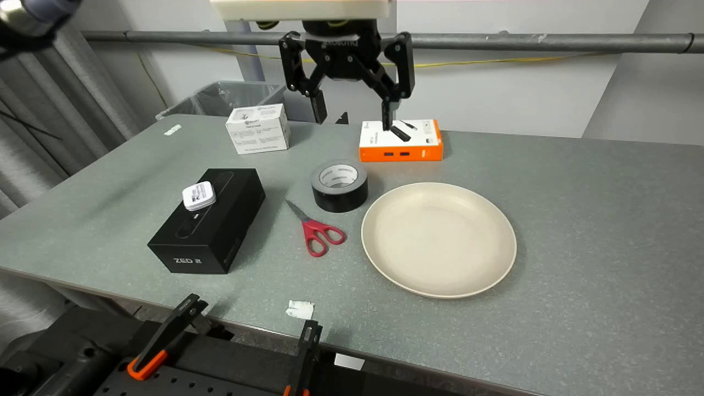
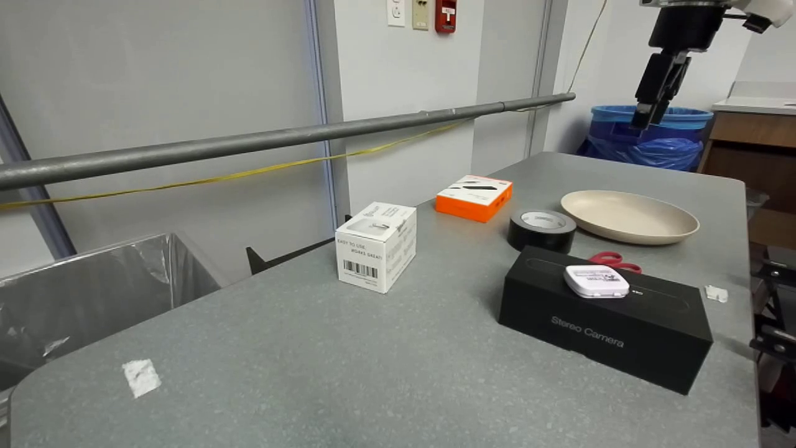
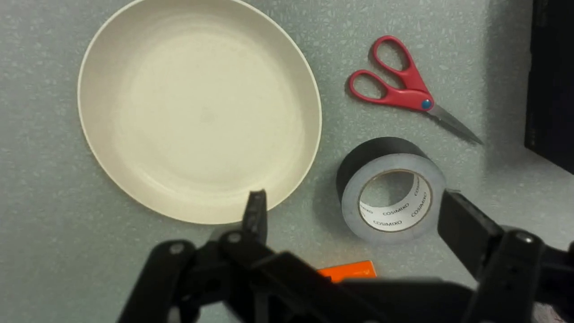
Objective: Put the tape on the plate
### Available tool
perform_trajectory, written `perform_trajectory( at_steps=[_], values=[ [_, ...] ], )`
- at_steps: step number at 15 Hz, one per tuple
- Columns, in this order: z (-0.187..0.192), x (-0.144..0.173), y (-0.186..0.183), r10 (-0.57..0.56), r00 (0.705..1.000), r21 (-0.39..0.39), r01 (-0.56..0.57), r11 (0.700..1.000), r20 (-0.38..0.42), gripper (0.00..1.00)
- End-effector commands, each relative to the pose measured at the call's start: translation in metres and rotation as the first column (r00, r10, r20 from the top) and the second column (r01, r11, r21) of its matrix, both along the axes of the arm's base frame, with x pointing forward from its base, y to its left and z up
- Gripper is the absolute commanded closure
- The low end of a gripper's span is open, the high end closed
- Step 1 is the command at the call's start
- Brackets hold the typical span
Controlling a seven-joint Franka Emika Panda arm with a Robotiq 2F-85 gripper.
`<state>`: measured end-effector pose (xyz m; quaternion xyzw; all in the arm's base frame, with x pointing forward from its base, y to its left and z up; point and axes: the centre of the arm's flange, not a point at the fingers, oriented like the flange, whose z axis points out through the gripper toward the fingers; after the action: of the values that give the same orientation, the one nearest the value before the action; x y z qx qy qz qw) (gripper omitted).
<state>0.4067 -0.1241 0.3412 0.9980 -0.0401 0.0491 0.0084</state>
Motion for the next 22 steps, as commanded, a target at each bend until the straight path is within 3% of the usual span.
perform_trajectory(
  at_steps=[1, 6, 17, 18, 22],
  values=[
    [-0.001, 0.002, -0.001, -0.001, 1.0, -0.001, 0.001, 1.0, -0.004, 0.0],
    [-0.016, 0.012, -0.001, -0.015, 1.0, -0.031, 0.014, 0.999, -0.017, 0.0],
    [-0.126, 0.123, 0.038, -0.16, 0.986, -0.092, 0.155, 0.984, -0.048, 0.0],
    [-0.111, 0.092, 0.037, -0.126, 0.991, -0.063, 0.123, 0.99, -0.045, 0.0],
    [-0.128, 0.11, 0.037, -0.143, 0.988, -0.076, 0.139, 0.987, -0.054, 0.0]
  ],
)
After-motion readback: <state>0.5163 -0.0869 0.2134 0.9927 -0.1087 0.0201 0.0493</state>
